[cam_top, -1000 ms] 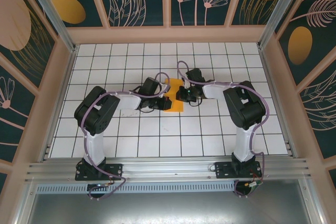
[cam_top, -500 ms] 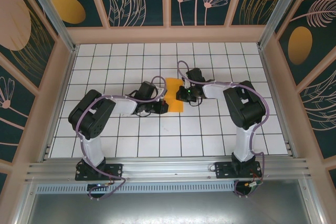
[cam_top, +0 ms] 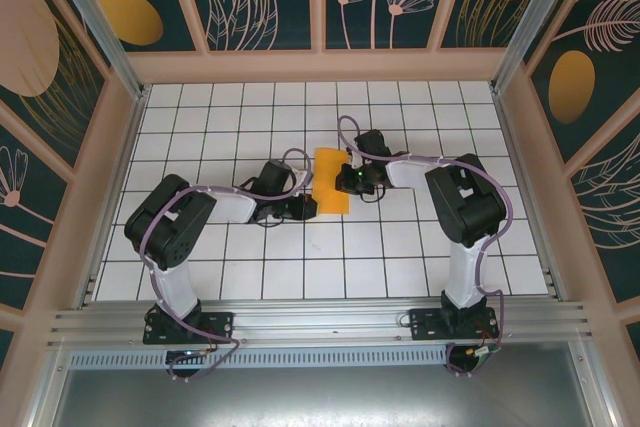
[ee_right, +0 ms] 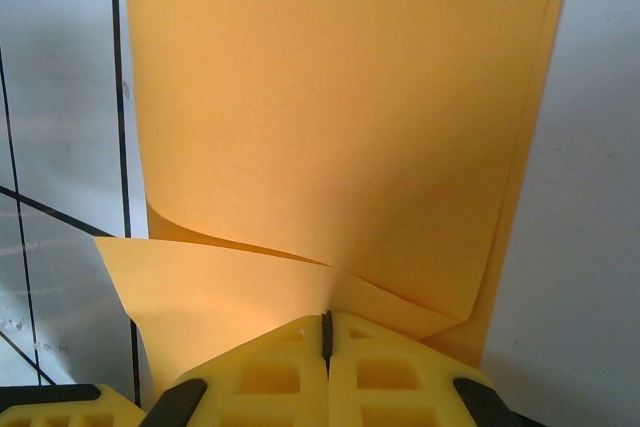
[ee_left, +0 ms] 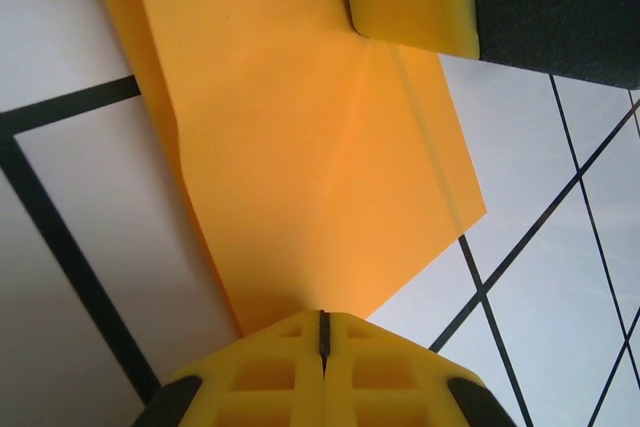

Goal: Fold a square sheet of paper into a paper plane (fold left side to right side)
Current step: Fold the triangle a second time at the center of the table.

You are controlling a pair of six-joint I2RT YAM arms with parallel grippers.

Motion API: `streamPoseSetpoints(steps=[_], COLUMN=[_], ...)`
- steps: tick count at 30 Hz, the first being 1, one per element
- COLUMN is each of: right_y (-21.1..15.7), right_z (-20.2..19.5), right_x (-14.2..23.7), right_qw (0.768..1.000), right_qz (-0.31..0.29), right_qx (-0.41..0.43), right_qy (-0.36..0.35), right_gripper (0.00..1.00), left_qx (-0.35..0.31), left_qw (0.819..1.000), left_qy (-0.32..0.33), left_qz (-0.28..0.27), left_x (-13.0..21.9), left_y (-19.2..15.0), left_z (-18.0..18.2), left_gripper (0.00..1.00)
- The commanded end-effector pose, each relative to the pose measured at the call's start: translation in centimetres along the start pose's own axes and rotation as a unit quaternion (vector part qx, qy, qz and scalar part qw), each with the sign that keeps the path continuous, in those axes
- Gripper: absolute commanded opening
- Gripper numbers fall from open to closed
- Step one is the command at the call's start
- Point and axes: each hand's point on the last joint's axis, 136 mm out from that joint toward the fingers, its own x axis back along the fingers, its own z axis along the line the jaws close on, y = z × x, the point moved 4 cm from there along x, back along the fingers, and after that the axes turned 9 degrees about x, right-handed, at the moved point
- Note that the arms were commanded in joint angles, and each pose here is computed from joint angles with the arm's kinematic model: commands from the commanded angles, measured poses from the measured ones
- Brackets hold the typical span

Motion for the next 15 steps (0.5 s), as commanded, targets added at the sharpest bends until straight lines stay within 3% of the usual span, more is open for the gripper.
streamPoseSetpoints(steps=[1,10,13,15], right_y=[-1.3,-0.4,0.9,1.9], right_z=[-2.7,-1.3,0.2,1.1], right_x=[-0.4,0.0,1.1,2.5], right_qw=[0.998,1.0,0.999,0.998], right_qz=[0.028,0.009,-0.025,-0.058], right_qx=[-0.016,0.0,0.018,0.03], right_qy=[-0.053,-0.019,0.009,0.022], right_gripper=[0.0,0.0,0.01,0.05], left_qx=[0.058,0.063,0.054,0.04], left_qw=[0.996,0.998,0.998,0.999], left_qy=[0.047,0.02,-0.01,-0.029], left_qz=[0.047,0.023,0.003,-0.019], left_x=[0.6,2.5,3.3,4.3], left_y=[-3.2,-2.1,-0.9,0.5], left_z=[3.0,2.3,1.0,-0.3], left_gripper=[0.01,0.01,0.06,0.14])
